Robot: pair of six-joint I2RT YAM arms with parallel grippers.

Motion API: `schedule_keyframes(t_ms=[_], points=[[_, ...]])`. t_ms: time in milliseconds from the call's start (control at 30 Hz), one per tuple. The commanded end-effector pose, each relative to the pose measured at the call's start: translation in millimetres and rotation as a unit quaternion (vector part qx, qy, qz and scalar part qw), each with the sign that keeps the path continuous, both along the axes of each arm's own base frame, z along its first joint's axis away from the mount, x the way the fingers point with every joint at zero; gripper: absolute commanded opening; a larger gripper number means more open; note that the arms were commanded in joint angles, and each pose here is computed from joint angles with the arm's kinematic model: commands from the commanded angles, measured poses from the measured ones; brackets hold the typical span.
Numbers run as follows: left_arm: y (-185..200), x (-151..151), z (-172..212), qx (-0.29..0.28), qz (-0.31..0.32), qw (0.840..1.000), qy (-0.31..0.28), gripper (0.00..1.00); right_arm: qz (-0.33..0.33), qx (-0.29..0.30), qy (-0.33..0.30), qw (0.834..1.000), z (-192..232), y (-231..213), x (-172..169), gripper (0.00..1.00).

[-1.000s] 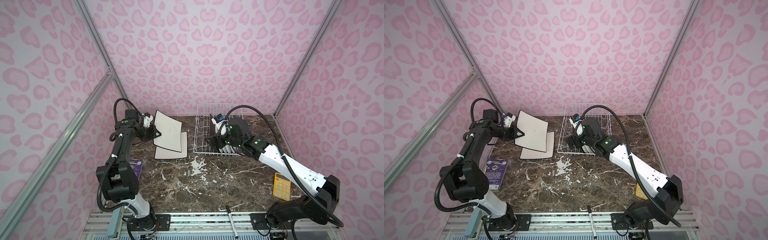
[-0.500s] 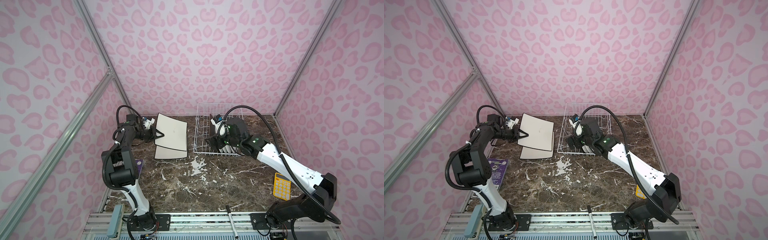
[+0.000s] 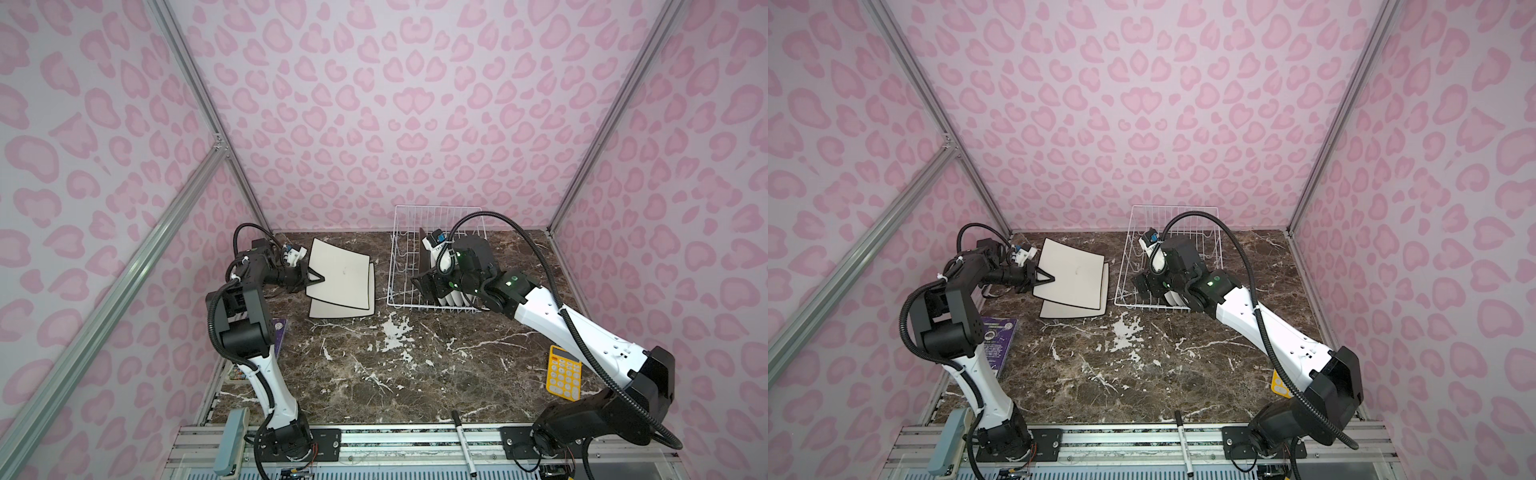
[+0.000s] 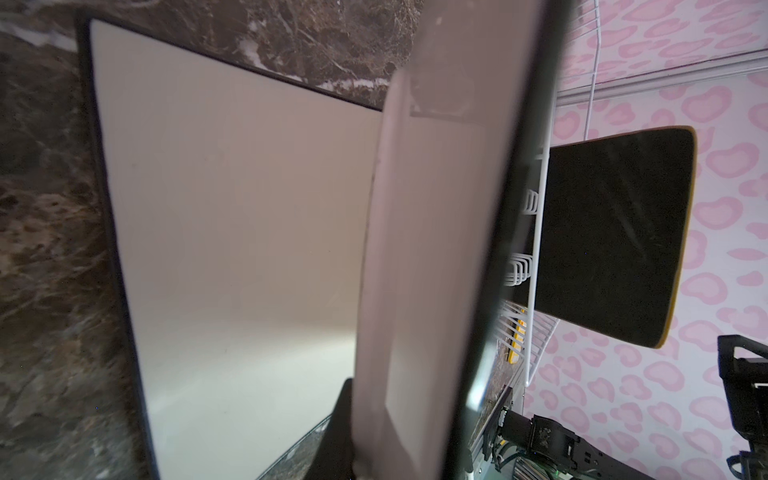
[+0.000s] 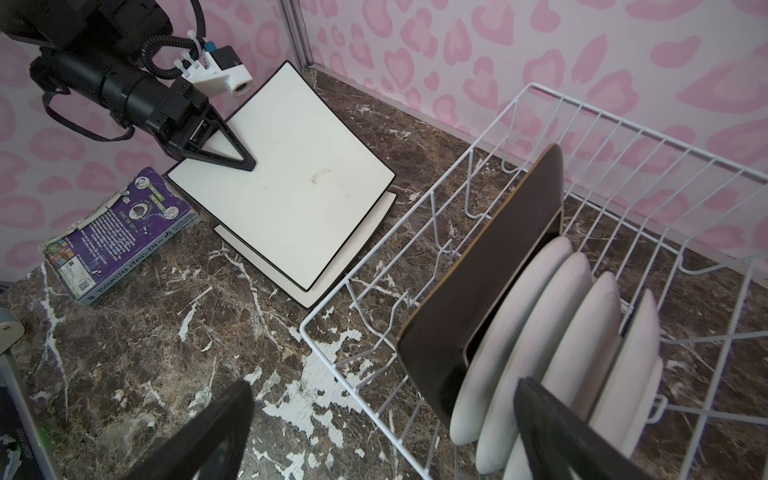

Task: Unload the plates from the dish rack
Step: 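Lower the square white plate onto the first plate on the table with the left gripper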

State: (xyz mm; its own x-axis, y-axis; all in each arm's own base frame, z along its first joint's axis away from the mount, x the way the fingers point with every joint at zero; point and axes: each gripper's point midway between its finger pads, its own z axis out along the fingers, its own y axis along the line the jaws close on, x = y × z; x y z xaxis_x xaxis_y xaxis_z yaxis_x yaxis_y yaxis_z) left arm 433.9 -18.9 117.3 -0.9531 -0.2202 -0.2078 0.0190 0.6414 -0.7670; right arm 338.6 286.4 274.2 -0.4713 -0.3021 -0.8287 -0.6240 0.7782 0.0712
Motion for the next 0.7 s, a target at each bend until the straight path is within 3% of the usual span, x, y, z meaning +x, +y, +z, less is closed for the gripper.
schedule_keyframes(t_ms=[0,400,667], points=[[-16,1,23,-0.073,-0.023,0.997,-0.03,0.04,-0.005,-0.003,-0.001,1.0,-2,-3,-1,0.99],[-11,-1,-13,-0.056,-0.024,0.998,0.023,0.04,-0.009,-0.004,-0.01,1.0,0,-11,-6,0.99],[-2,-2,-25,-0.039,-0.016,0.998,0.038,0.14,-0.012,0.008,-0.015,1.0,7,-14,-11,0.99]])
